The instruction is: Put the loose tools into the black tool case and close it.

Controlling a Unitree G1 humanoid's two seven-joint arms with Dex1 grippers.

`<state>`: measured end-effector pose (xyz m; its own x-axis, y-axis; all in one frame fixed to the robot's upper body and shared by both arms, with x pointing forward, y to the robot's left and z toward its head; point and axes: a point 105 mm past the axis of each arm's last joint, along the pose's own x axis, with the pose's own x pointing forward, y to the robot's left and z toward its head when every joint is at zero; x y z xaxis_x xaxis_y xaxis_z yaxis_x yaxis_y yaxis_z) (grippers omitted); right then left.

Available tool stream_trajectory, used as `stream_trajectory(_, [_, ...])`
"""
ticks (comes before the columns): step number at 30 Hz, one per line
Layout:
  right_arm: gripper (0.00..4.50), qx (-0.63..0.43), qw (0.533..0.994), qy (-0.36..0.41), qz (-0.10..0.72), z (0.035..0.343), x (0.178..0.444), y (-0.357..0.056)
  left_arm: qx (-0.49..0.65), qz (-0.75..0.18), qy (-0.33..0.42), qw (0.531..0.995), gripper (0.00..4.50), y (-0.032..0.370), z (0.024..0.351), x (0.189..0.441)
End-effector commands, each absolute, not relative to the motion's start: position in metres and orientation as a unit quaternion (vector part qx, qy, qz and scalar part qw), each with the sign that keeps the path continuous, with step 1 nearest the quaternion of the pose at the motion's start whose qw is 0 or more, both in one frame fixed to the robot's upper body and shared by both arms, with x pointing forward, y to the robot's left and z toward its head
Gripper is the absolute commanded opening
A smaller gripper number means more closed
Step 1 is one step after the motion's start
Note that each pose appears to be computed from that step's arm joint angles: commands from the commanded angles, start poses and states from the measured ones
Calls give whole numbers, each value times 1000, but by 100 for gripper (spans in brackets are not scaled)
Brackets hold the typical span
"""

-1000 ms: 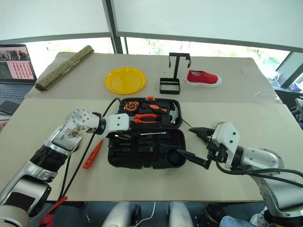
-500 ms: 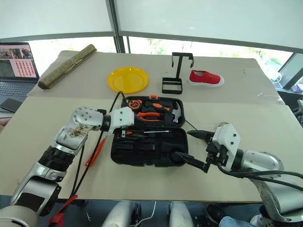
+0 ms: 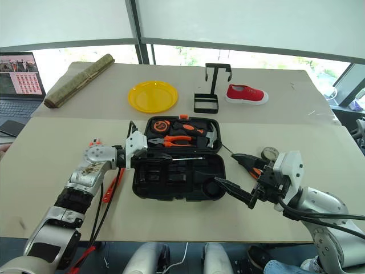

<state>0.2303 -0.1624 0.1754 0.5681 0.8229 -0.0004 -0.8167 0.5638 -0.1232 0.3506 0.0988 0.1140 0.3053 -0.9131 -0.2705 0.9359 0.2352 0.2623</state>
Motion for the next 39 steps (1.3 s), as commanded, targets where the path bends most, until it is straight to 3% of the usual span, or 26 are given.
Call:
stream_trajectory(1, [450,-69,884,-54,460,187,227,-165,205,-597,30,775,3,94,113,351])
stream_trajectory(10, [450,-59,900,-39,431,179,229,-175,250,-624,86,735,3,90,80,339])
stream_trajectory(17, [450,-62,924,-32,376,175,224,-197,257,-602,102,749,3,98,75,344])
stream_trajectory(19, [450,-65,930,-25,362,173,220,-204,249,-602,87,753,3,101,80,343])
stream_trajectory(22, [450,-65,941,-21,330,171,211,-218,172,-620,-7,766,3,103,120,336])
stream_trajectory(23, [450,-65,942,-18,328,169,206,-222,144,-622,-36,769,53,108,134,333])
stream_trajectory(26, [450,-65,946,0,319,160,193,-231,109,-646,-102,749,145,129,162,313])
stream_trajectory(34, [450,-115,966,30,228,120,172,-273,83,-580,-19,810,427,225,165,281])
stream_trajectory(35, [450,-116,966,31,227,117,172,-274,81,-576,-28,813,449,229,167,279])
stream_trajectory(39, [450,-136,958,11,253,127,192,-270,77,-572,-28,816,449,230,173,268])
